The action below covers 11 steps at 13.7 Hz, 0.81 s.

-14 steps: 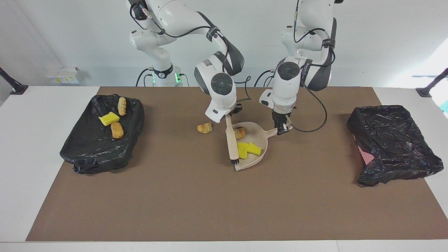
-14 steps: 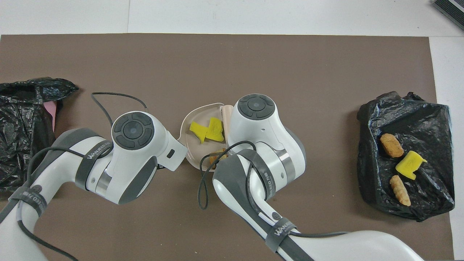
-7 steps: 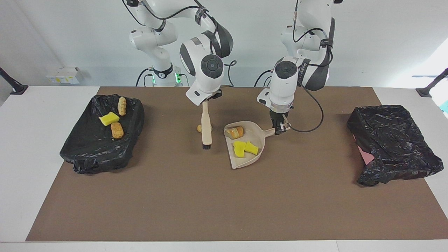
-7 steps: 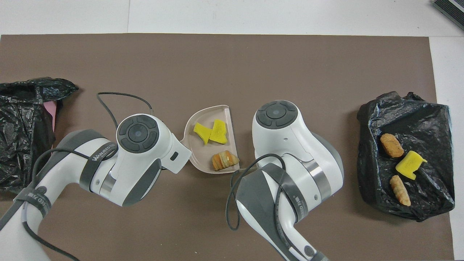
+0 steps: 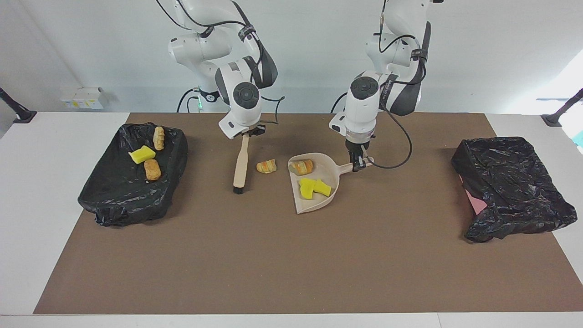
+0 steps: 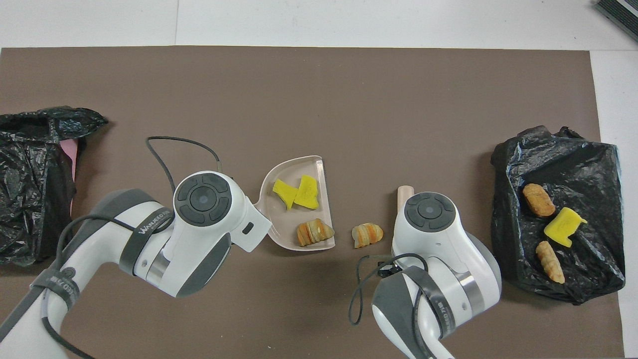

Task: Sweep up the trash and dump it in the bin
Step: 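Brush the remaining bread into the dustpan held by the left gripper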

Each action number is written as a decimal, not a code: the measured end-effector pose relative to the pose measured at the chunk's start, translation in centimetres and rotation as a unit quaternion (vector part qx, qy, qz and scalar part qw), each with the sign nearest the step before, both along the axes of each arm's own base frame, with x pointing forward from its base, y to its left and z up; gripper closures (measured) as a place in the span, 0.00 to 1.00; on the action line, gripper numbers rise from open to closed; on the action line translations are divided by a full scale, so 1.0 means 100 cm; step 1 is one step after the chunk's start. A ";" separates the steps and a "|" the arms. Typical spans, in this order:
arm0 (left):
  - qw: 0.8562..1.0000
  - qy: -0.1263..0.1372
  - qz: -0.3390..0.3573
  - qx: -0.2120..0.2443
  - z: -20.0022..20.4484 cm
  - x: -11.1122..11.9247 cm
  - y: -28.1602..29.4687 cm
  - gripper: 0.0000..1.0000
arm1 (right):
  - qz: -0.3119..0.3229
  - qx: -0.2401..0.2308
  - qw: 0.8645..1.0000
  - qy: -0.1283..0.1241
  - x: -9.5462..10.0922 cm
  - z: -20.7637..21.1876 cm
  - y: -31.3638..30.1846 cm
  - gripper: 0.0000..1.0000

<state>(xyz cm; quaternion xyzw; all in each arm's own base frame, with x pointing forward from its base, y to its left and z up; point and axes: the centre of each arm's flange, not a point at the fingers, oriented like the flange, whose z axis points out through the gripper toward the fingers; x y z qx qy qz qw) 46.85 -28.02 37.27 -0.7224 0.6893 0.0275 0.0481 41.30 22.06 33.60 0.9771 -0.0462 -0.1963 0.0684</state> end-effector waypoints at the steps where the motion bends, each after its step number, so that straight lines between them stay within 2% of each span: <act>1: 1.000 0.000 -0.002 0.001 0.000 -0.007 -0.003 0.69 | -0.003 0.018 1.000 -0.005 -0.002 -0.004 0.011 0.74; 5: 1.000 0.000 0.008 0.005 0.000 -0.039 -0.017 0.69 | -0.016 0.091 0.995 -0.027 -0.005 -0.011 0.069 0.74; 8: 1.000 -0.004 0.014 0.003 -0.005 -0.046 -0.013 0.69 | -0.008 0.113 0.993 -0.034 0.005 0.002 0.097 0.74; 11: 1.000 -0.013 0.016 -0.007 -0.015 -0.045 -0.008 0.69 | -0.009 0.130 0.990 -0.047 0.025 0.013 0.113 0.74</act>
